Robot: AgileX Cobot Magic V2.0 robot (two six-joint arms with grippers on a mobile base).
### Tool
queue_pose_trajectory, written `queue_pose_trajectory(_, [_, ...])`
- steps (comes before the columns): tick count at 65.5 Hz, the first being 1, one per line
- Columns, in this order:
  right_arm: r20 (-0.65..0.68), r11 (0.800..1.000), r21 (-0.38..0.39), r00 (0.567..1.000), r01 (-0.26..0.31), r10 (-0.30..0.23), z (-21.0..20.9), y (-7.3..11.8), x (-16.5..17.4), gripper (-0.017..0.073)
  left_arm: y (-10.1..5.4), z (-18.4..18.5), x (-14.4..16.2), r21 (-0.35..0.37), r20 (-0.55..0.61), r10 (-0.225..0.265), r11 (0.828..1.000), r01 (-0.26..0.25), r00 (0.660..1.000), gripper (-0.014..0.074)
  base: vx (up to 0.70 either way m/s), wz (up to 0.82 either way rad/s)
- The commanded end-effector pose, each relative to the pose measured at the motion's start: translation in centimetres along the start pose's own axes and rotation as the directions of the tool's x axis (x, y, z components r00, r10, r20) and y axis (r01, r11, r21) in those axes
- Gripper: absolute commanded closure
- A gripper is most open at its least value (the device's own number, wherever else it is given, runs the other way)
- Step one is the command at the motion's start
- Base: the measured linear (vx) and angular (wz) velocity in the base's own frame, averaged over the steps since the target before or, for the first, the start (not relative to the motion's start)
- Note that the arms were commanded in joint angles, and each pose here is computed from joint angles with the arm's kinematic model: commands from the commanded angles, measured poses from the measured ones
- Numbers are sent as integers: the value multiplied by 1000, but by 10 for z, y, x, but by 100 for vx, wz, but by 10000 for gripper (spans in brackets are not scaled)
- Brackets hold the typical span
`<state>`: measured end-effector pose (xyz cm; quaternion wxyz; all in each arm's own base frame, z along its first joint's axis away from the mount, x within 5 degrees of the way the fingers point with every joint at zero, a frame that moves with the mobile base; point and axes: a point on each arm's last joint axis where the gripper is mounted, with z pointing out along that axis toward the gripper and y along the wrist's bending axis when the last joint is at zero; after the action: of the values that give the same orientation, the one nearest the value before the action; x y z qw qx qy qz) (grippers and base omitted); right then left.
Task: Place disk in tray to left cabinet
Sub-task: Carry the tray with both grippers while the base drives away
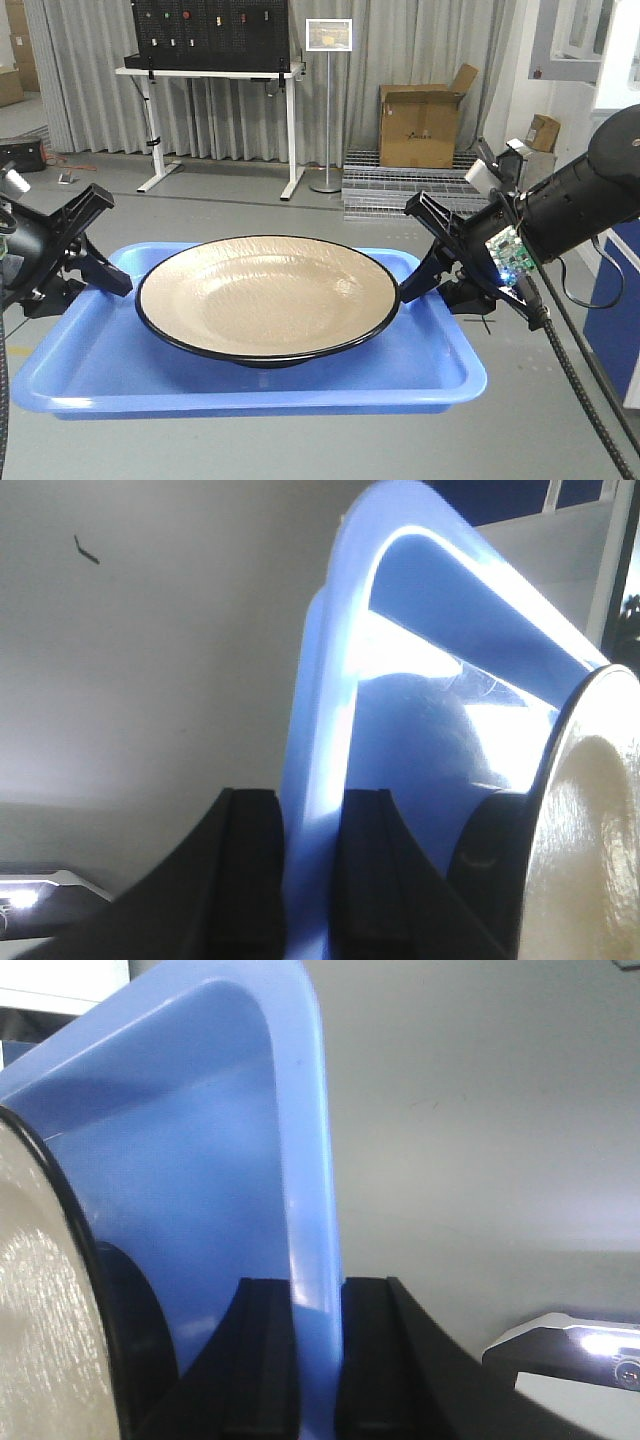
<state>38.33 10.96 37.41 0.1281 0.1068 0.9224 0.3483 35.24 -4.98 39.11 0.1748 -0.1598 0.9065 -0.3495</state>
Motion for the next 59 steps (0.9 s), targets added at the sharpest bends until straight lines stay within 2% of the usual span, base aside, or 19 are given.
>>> queue_pose_trajectory(1, [25,975,-224,1000,3,2,-29,40,15,561,-39,-23,19,218,-40,-18,976,26,999,594,68,-3])
queue_pose_trajectory(59, [24,975,-224,1000,4,1,-29,40,15,561,-39,-23,19,218,-40,-18,976,26,999,594,68,-1])
